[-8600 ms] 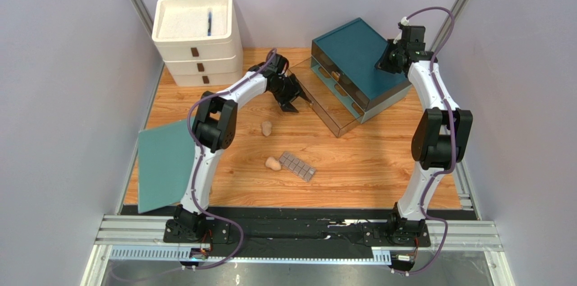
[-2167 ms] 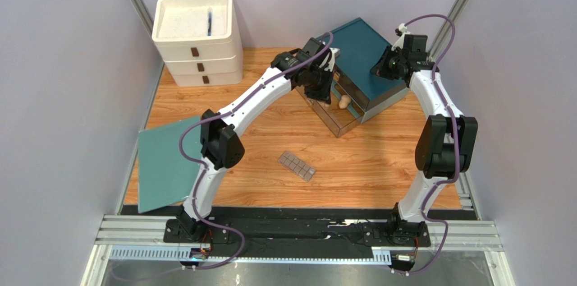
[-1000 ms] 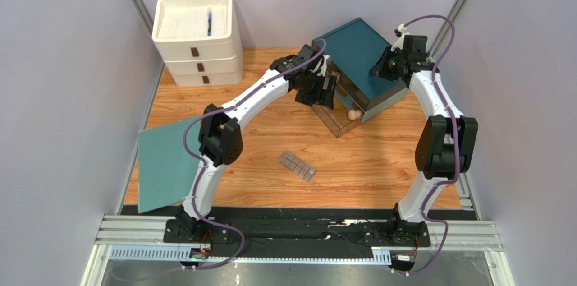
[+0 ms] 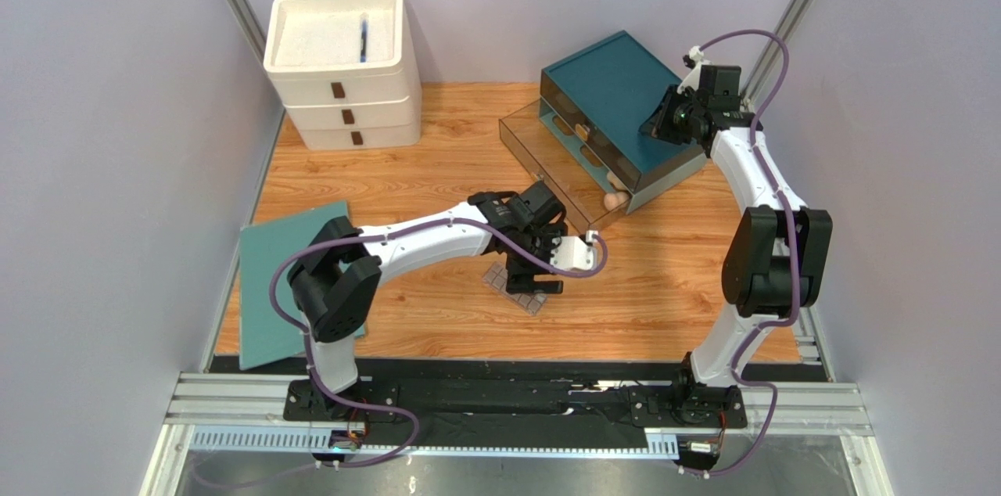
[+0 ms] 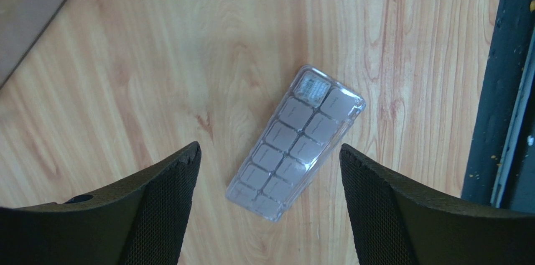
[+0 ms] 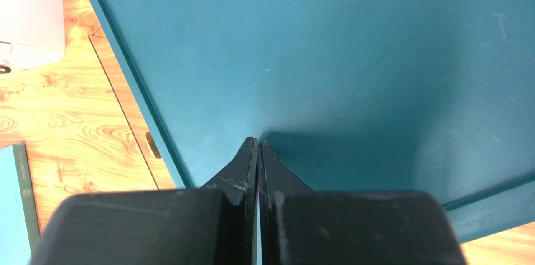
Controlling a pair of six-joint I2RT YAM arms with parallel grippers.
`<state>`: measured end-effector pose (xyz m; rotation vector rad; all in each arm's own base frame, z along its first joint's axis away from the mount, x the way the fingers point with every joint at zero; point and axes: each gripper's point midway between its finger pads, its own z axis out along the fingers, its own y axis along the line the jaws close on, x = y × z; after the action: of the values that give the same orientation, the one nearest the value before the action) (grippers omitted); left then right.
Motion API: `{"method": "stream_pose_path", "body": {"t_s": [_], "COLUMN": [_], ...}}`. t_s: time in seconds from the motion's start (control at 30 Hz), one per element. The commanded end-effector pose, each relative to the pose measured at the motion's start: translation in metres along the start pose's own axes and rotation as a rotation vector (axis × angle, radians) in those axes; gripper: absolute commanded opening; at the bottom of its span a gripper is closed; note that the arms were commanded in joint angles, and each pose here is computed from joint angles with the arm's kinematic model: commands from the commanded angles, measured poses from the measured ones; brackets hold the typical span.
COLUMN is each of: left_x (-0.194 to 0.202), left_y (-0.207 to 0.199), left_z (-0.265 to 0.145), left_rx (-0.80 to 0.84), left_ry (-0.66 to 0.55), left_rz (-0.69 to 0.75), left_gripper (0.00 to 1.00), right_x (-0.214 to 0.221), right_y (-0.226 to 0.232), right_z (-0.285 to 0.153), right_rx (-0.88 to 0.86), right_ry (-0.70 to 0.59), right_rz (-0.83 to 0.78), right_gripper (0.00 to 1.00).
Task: Organize the makeup
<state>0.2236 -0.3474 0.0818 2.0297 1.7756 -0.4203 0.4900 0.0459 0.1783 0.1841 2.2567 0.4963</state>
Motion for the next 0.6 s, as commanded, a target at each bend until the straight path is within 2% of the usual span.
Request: {"method": "stream_pose_path", "body": {"t_s": [0.0, 0.27, 0.57], "left_x": [0.002, 0.024, 0.048], "left_y": [-0.01, -0.029, -0.042], "left_z": [0.023, 0.034, 0.053], "left_rx": [0.078, 0.151, 0.21], "left_ry": [0.006, 0.061, 0.144], "left_rz": [0.14, 0.172, 0.112], "left_gripper": [0.84, 0.81, 0.79], "right_x": [0.102, 0.106, 0.11], "right_y": [-0.035, -0.037, -0.038], "right_z": [-0.005, -0.006, -0.006], "right_rx": [0.142, 0.151, 0.152], "right_ry": [0.344, 0.35, 0.356], "right_rz": [0.067, 0.066, 0.066], "right_gripper": [0.0, 0.0, 0.0]}}
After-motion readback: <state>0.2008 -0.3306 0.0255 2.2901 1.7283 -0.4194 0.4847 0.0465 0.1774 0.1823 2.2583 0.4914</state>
